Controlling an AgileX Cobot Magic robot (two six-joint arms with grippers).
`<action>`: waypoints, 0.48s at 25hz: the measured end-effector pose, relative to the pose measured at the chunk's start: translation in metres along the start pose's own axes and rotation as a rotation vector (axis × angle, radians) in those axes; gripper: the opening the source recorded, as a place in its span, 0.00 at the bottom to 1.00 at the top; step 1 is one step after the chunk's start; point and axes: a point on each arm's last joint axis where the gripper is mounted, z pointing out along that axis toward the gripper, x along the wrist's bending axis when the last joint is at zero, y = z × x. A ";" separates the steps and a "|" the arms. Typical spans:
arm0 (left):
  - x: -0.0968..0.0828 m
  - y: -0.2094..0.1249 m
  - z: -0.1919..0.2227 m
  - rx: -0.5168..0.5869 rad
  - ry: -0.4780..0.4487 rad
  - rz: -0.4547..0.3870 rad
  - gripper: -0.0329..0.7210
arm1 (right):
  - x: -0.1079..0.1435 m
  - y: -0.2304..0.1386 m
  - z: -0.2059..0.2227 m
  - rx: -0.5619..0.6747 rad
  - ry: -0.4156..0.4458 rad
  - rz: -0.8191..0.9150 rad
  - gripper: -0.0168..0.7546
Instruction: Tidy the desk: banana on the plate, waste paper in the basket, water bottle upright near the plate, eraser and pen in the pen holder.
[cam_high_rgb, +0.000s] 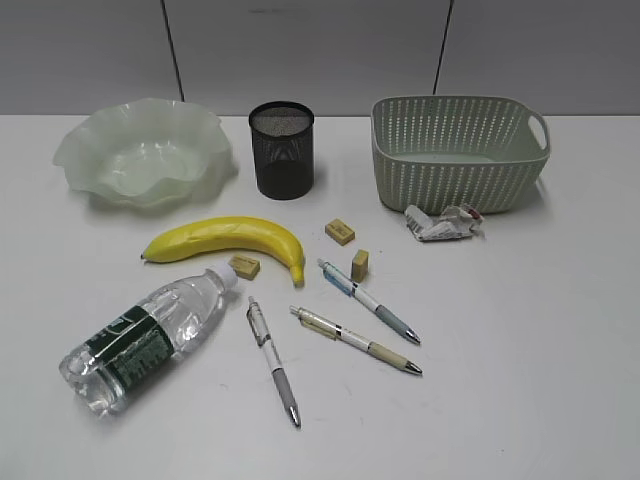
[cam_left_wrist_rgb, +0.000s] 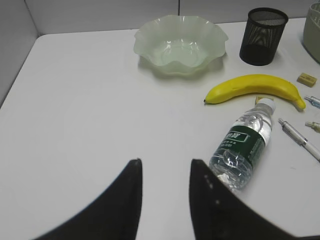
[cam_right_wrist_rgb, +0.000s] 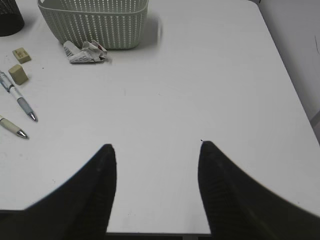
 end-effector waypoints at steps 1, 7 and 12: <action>0.000 0.000 0.000 0.000 0.000 0.000 0.36 | 0.000 0.000 0.000 0.000 0.000 0.000 0.57; 0.000 0.000 0.000 0.000 0.000 0.000 0.36 | 0.000 0.000 0.000 0.000 0.000 0.000 0.57; 0.000 0.000 0.000 0.000 0.000 0.000 0.36 | 0.000 0.000 0.000 0.000 0.000 0.000 0.57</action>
